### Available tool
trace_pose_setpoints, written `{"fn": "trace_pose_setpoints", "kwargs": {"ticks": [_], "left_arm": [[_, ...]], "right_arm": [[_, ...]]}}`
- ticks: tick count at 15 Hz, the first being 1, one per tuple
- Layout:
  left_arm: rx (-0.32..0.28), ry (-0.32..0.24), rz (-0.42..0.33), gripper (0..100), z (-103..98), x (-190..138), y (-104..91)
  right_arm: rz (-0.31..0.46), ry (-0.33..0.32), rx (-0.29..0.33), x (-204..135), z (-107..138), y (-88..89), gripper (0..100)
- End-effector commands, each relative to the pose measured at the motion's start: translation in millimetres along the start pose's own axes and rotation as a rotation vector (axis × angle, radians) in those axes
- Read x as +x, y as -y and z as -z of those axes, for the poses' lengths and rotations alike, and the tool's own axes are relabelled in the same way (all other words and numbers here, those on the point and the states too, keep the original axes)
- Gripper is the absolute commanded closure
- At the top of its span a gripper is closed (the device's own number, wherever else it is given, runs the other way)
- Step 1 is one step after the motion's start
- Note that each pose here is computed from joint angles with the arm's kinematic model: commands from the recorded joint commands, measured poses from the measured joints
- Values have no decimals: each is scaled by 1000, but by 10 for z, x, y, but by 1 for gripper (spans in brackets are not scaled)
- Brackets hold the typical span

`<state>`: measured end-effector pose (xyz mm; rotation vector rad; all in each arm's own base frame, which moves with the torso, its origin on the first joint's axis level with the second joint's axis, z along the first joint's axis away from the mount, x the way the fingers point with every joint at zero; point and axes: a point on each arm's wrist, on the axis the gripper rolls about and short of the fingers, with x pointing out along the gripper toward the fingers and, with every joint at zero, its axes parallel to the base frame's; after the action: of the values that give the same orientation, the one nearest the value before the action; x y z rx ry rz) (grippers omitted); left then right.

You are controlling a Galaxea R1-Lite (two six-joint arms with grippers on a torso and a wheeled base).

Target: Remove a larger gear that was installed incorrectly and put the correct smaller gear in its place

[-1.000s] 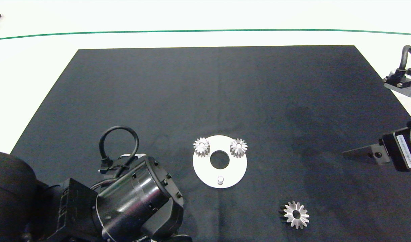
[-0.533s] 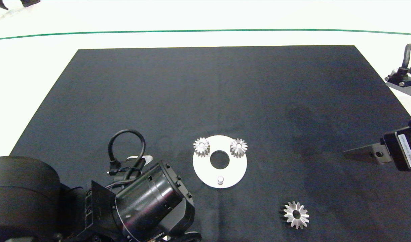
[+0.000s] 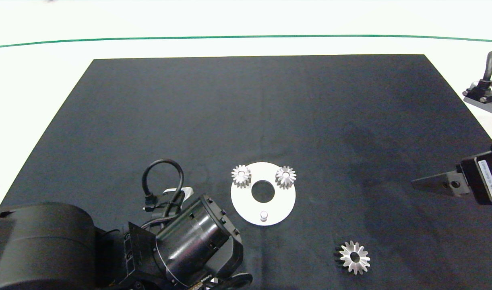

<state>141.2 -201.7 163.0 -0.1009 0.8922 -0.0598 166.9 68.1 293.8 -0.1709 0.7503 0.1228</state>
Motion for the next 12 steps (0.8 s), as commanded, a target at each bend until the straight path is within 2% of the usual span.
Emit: {"fn": "trace_pose_setpoints", "kwargs": {"ticks": [1, 9, 12], "left_arm": [[0, -8, -19, 0, 19, 34, -25], [13, -19, -39, 0, 50, 96, -12], [21, 16, -87, 2, 66, 147, 6]], "right_arm": [[-1, -6, -4, 2, 8, -6, 0], [-4, -10, -7, 13, 14, -14, 0], [-4, -12, -7, 28, 12, -18, 0]]}}
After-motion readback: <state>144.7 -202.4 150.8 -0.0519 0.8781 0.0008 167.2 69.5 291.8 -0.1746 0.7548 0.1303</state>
